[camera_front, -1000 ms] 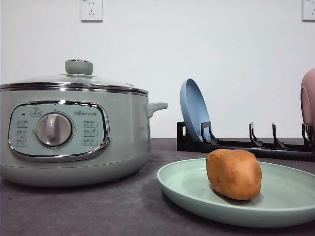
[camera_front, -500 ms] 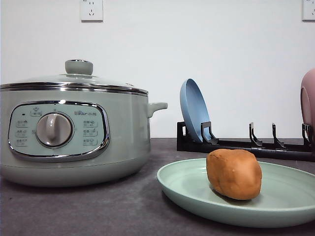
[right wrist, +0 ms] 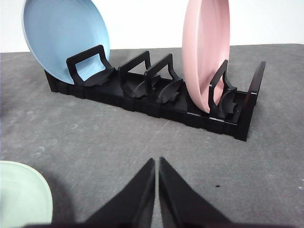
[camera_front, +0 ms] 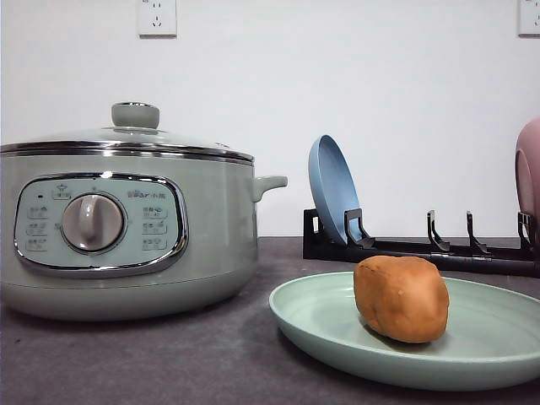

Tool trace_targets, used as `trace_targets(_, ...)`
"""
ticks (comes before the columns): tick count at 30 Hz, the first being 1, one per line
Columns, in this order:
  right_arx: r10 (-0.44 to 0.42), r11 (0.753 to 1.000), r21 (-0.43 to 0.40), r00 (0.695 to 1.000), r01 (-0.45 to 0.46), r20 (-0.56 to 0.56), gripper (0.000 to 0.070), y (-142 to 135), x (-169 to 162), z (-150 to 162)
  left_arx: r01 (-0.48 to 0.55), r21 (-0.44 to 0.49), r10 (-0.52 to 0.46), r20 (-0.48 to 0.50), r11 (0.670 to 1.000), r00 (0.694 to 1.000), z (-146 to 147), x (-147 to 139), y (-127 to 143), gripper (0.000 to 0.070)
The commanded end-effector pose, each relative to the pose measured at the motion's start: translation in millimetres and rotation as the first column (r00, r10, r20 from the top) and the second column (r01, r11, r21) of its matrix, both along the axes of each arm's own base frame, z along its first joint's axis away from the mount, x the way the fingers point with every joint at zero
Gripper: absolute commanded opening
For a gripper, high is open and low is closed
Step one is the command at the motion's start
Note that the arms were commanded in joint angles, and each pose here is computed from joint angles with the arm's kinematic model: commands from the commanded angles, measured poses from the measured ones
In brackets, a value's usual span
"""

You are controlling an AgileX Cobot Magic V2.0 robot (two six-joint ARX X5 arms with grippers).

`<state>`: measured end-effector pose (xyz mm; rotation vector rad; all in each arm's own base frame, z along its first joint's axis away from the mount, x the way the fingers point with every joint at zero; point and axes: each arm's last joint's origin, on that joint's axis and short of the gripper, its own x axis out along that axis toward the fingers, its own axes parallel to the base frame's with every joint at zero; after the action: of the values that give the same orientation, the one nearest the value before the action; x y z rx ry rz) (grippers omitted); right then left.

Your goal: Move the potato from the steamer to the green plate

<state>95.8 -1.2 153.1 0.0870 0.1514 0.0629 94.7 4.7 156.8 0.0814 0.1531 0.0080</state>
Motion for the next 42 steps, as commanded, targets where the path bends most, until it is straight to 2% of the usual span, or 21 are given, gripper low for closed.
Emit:
trace_targets(1, 0.002, 1.0, 0.0, 1.0, -0.002, 0.0, 0.0, 0.1, 0.2, -1.0, -0.005, -0.006, 0.005, -0.025, 1.0, 1.0, -7.4, 0.8, 0.4, 0.0)
trace_targets(42, 0.002, 1.0, 0.0, 1.0, -0.002, 0.0, 0.0, 0.1, 0.2, -1.0, -0.005, -0.006, 0.005, -0.025, 1.0, 1.0, -7.4, 0.8, 0.4, 0.0)
